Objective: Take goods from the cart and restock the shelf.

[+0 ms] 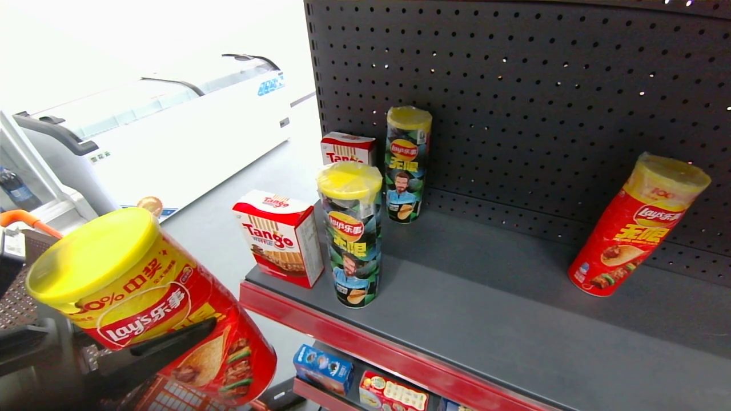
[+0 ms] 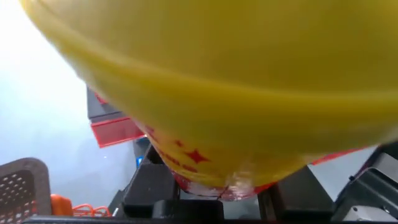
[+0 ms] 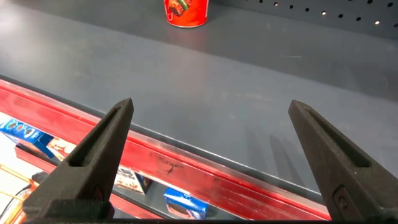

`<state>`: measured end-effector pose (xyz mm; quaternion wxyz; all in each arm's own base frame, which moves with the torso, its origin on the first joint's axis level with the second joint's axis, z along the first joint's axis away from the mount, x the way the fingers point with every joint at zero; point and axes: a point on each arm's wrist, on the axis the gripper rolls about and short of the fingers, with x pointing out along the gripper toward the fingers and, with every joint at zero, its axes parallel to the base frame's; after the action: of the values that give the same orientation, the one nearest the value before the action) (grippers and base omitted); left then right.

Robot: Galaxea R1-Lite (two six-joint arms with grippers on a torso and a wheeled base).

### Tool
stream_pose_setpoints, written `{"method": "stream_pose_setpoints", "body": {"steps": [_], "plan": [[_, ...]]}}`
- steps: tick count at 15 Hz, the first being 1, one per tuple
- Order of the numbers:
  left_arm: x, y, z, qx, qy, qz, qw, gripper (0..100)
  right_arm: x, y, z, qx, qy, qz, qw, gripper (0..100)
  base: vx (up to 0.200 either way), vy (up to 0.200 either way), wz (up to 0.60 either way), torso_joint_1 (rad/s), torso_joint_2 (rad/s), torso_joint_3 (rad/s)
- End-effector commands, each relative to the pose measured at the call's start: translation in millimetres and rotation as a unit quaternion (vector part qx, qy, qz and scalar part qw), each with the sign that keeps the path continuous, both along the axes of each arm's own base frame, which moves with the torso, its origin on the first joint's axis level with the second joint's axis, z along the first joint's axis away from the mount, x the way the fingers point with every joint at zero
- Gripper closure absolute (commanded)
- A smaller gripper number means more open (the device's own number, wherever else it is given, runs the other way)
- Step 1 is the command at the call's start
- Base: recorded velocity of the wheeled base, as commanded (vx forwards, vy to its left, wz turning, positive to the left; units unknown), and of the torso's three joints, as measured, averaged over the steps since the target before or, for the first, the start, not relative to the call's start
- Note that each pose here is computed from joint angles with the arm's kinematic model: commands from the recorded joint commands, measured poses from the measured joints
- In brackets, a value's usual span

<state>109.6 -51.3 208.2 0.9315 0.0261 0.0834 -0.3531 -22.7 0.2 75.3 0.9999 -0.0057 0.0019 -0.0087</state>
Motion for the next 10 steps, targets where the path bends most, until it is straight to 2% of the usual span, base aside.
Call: {"method": "stream_pose_setpoints", "body": {"steps": [1,3,4,10], "plan": [[2.1,-1.3,-0.8,0.001,0.005,-0.008,1.0000,100,0.1,0.0,0.0,0.000,0.000,0.000,1.000,0,0.000,0.000,0.00,0.000,0.00,0.000],[3.0,-2.2,-1.1,0.006,0.002,-0.023,0.9997,100,0.1,0.0,0.0,0.003,0.000,0.000,1.000,0,0.000,0.000,-0.60,0.000,0.00,0.000],[4.7,-3.2,-3.0,0.015,0.001,-0.031,0.9994,100,0.1,0.0,0.0,0.000,0.000,0.000,1.000,0,0.000,0.000,-0.60,-0.017,0.01,0.002],[6.8,-4.1,-3.6,0.017,0.003,-0.034,0.9993,100,0.1,0.0,0.0,0.000,0.000,0.000,1.000,0,0.000,0.000,-0.60,0.002,0.00,-0.001]]}}
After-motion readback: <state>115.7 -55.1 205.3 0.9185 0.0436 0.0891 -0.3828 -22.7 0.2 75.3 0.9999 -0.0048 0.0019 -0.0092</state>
